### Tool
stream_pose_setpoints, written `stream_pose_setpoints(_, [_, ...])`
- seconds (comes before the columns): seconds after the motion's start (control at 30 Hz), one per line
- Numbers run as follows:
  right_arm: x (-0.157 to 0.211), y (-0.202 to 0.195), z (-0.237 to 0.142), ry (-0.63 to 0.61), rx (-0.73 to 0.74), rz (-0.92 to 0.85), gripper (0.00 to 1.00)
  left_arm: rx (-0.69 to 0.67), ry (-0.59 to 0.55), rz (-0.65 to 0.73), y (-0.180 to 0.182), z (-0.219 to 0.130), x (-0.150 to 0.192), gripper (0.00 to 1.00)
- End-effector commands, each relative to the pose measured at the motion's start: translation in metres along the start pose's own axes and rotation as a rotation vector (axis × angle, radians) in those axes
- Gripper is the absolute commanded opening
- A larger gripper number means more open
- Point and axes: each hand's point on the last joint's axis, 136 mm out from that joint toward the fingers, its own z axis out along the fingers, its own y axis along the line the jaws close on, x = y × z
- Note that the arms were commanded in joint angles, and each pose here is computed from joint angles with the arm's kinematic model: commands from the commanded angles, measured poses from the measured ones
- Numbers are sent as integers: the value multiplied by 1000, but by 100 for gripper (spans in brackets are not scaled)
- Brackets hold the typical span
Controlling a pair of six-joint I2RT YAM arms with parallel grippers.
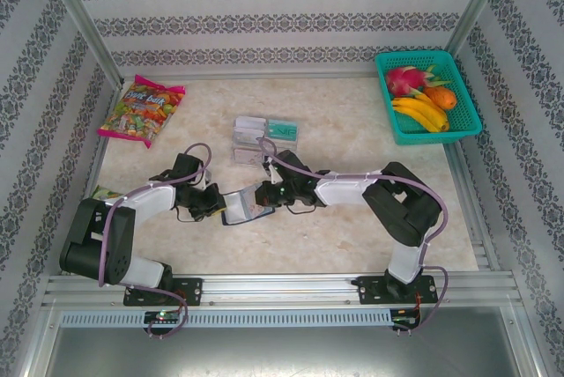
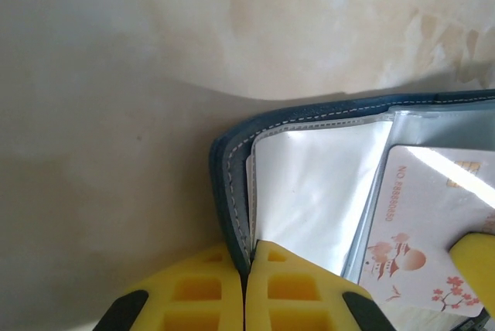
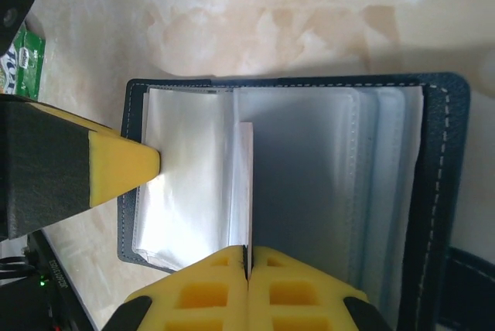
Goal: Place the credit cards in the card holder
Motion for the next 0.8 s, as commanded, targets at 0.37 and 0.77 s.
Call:
stream_pose_setpoints(0.37, [7,-4,24,56,-86,20,0,-74,30,-10,21,10,10,0])
stream_pose_setpoints(0.77, [-2,-25,21,5,-105,63,0,-74,32,-5,19,7,10,0])
